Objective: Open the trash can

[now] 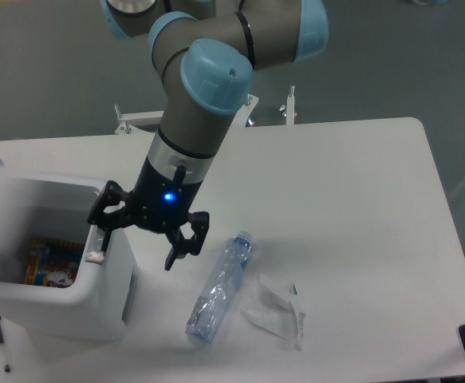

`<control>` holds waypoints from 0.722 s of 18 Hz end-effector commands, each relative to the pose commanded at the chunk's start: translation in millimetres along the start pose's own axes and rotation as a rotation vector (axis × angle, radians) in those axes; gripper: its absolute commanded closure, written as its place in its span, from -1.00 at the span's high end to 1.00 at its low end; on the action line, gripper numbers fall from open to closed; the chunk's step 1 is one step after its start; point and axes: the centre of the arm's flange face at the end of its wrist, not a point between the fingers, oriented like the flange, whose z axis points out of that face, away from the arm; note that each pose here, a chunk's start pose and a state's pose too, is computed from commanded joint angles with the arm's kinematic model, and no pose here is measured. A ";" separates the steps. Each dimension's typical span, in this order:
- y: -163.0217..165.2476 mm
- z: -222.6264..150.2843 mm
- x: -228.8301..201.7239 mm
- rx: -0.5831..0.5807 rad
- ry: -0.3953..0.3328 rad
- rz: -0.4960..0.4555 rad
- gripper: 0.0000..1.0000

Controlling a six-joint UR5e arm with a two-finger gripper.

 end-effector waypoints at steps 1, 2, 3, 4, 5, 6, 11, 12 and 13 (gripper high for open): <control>0.0 0.0 0.0 0.000 0.000 -0.003 1.00; -0.5 -1.5 0.8 0.002 -0.001 -0.002 1.00; -0.5 -1.9 -0.1 0.003 -0.001 -0.003 1.00; -0.5 -1.9 -0.1 0.003 -0.002 -0.003 1.00; -1.0 -3.4 0.6 0.006 -0.002 -0.001 1.00; -1.0 -3.9 -0.3 0.006 -0.003 -0.002 1.00; -2.1 -25.6 -28.3 0.038 -0.039 -0.028 1.00; -2.6 -32.3 -37.6 0.048 -0.048 -0.037 1.00; -2.8 -35.5 -45.6 0.053 -0.056 -0.039 1.00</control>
